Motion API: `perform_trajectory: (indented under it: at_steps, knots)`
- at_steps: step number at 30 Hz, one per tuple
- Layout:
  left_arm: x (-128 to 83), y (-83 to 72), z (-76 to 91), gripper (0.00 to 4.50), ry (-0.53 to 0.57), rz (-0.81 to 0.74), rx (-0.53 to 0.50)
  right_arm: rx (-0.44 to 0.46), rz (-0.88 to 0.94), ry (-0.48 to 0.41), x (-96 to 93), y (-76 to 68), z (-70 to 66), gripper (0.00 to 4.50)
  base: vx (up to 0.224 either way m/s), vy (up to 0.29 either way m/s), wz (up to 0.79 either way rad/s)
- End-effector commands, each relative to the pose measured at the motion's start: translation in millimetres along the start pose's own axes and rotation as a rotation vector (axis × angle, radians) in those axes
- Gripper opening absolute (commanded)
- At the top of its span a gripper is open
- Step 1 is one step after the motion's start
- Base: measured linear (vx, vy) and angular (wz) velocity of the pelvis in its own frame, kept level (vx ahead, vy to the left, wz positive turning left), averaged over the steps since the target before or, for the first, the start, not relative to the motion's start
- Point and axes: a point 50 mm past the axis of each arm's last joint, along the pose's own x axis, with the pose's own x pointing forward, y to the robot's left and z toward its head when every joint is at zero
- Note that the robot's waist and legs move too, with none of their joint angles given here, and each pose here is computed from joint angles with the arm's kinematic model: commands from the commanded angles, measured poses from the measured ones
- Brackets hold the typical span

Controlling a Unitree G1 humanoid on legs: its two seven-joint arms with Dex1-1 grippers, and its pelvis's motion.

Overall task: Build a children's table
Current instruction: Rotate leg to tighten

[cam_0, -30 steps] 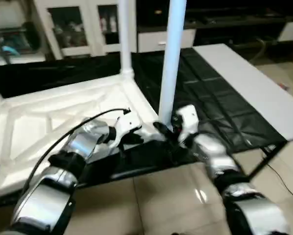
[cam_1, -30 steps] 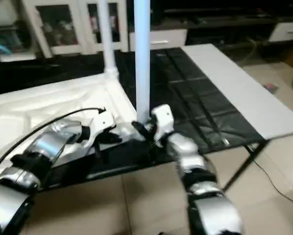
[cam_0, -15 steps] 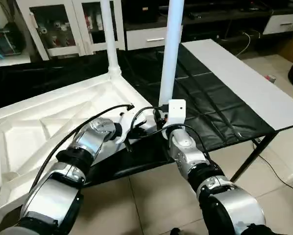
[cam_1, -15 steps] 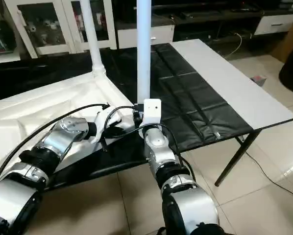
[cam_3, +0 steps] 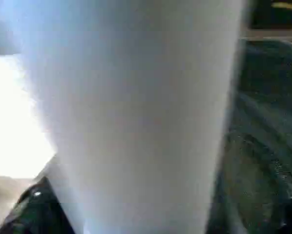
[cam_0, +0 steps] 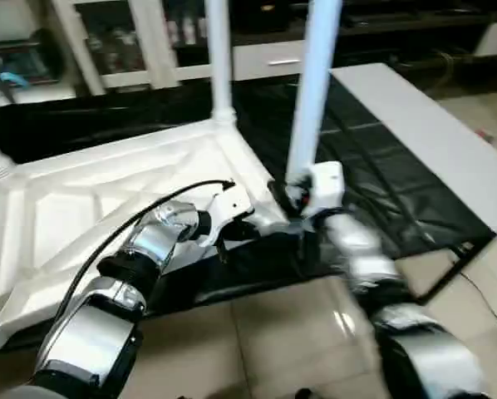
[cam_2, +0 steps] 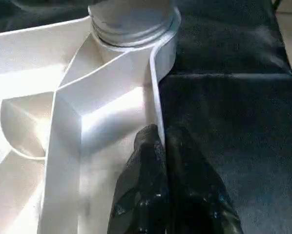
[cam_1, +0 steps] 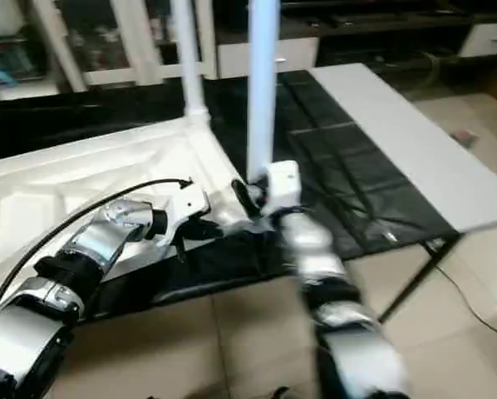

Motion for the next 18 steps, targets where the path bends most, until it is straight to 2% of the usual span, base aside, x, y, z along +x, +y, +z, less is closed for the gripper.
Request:
perform_trajectory:
  at_steps: [1, 2, 3, 5, 8, 9, 13, 18]
  knots:
    - [2.6, -13.3, -24.9, 0.00, 0.115, -0.092, -0.019, -0.032, 0.177, 0.016, -8.6, 4.1, 3.6, 3.85, 0.058, -0.032, 0.18]
    - [1.4, -14.1, -26.3, 0.00, 0.127, -0.115, -0.019, -0.063, 0.267, 0.043, -20.2, 1.6, 2.6, 3.85, 0.067, -0.031, 0.12]
    - [1.3, -14.2, -26.5, 0.00, 0.128, -0.117, -0.019, -0.065, 0.273, 0.045, -21.0, 1.3, 2.5, 3.85, 0.067, -0.031, 0.12]
    - [-2.7, -16.4, -30.2, 0.00, 0.162, -0.179, -0.031, -0.112, 0.423, 0.112, -42.2, -4.6, 0.4, 3.85, 0.064, -0.021, 0.06]
    - [-8.4, -20.2, -36.2, 0.00, 0.222, -0.264, -0.036, -0.135, 0.496, 0.163, -53.7, -10.6, 1.6, 3.85, 0.039, -0.009, 0.01]
    - [-10.4, -20.6, -38.3, 0.00, 0.244, -0.276, -0.029, -0.137, 0.481, 0.163, -53.9, -15.5, 6.3, 3.85, 0.000, 0.000, 0.00]
    - [-10.6, -20.1, -37.4, 0.00, 0.235, -0.269, -0.028, -0.133, 0.483, 0.156, -52.4, -18.4, 13.3, 3.85, 0.000, 0.000, 0.00]
    - [-11.4, -19.8, -36.7, 0.00, 0.232, -0.263, -0.033, -0.142, 0.531, 0.214, -49.8, -19.4, 11.7, 3.85, 0.000, 0.000, 0.00]
